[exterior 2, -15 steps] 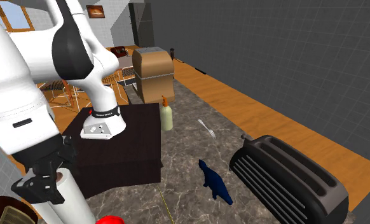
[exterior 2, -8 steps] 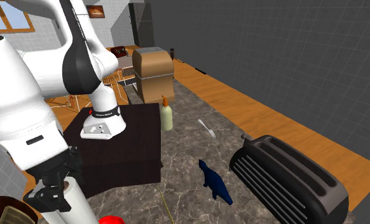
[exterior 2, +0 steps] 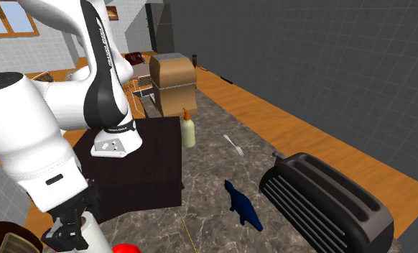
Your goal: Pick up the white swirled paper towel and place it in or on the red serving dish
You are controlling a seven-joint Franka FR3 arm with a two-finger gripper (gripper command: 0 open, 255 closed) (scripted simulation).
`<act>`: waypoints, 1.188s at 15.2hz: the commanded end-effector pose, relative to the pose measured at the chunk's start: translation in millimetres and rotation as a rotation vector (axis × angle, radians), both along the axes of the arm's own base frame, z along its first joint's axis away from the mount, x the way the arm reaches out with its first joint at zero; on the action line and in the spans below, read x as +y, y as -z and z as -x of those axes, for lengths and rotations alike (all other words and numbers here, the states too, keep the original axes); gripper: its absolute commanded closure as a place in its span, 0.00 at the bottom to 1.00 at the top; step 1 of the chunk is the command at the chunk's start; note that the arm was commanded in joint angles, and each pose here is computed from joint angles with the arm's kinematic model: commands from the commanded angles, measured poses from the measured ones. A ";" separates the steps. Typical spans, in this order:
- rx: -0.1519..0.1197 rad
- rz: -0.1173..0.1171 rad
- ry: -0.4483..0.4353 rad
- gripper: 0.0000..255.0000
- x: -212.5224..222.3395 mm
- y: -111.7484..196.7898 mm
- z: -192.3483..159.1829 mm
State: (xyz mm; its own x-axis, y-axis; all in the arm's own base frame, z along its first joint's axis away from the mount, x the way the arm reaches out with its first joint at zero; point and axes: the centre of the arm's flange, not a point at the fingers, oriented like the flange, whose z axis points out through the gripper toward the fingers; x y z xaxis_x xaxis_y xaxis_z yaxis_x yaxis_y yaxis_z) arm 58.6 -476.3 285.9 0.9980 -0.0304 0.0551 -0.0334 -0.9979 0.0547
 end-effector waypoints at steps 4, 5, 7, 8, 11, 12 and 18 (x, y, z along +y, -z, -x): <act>-0.001 0.001 0.002 1.00 -0.5 26.8 0.8; -0.001 0.001 0.002 1.00 -0.5 32.1 0.8; -0.001 0.001 0.002 1.00 -0.5 42.6 0.8; -0.001 0.001 0.002 1.00 -0.5 47.9 0.8; -0.001 0.001 0.002 1.00 -0.5 60.7 0.8; -0.001 0.001 0.002 1.00 -0.5 60.7 0.8; -0.001 0.001 0.002 1.00 -0.5 60.7 0.8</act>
State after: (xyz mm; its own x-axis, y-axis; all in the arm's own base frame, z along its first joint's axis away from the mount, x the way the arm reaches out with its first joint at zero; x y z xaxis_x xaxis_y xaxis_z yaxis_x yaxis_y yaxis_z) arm 57.8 -476.8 225.2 0.9979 -0.0318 0.0560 -0.0349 -0.9978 0.0556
